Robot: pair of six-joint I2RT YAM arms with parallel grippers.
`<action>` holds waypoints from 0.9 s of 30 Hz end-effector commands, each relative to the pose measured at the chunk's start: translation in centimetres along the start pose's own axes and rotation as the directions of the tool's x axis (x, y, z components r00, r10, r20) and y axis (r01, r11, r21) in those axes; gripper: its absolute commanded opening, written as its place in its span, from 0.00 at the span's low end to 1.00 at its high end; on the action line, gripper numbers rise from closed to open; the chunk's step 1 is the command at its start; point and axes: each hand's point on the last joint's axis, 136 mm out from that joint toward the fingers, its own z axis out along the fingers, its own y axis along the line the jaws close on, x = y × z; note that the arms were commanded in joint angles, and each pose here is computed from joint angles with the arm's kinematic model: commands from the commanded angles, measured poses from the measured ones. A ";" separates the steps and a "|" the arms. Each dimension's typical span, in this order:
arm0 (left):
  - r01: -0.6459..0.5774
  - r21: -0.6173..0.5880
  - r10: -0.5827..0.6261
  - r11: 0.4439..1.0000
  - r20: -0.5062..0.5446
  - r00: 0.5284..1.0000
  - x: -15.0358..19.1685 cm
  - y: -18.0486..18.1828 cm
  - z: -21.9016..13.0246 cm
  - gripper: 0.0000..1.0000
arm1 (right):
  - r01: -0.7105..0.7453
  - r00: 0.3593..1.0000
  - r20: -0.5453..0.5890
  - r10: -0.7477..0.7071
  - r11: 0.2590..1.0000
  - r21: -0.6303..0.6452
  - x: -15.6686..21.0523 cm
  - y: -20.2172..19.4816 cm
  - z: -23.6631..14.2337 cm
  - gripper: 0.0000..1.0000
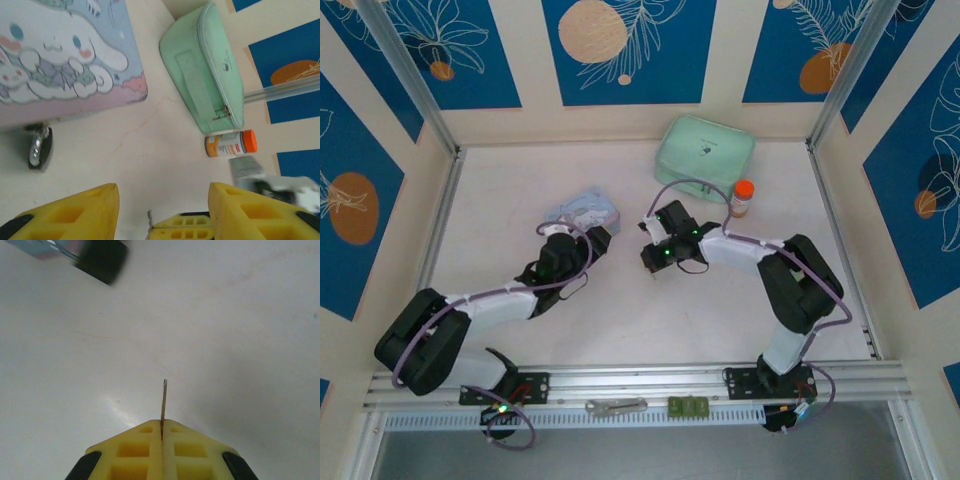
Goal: Unlock the padlock with the key
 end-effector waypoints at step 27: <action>0.193 0.056 -0.182 0.980 -0.161 0.970 4.7 -2.0 3.9 0.29 | 0.315 0.905 0.231 -0.357 0.928 0.201 -3.9 4.6 -1.6 0.00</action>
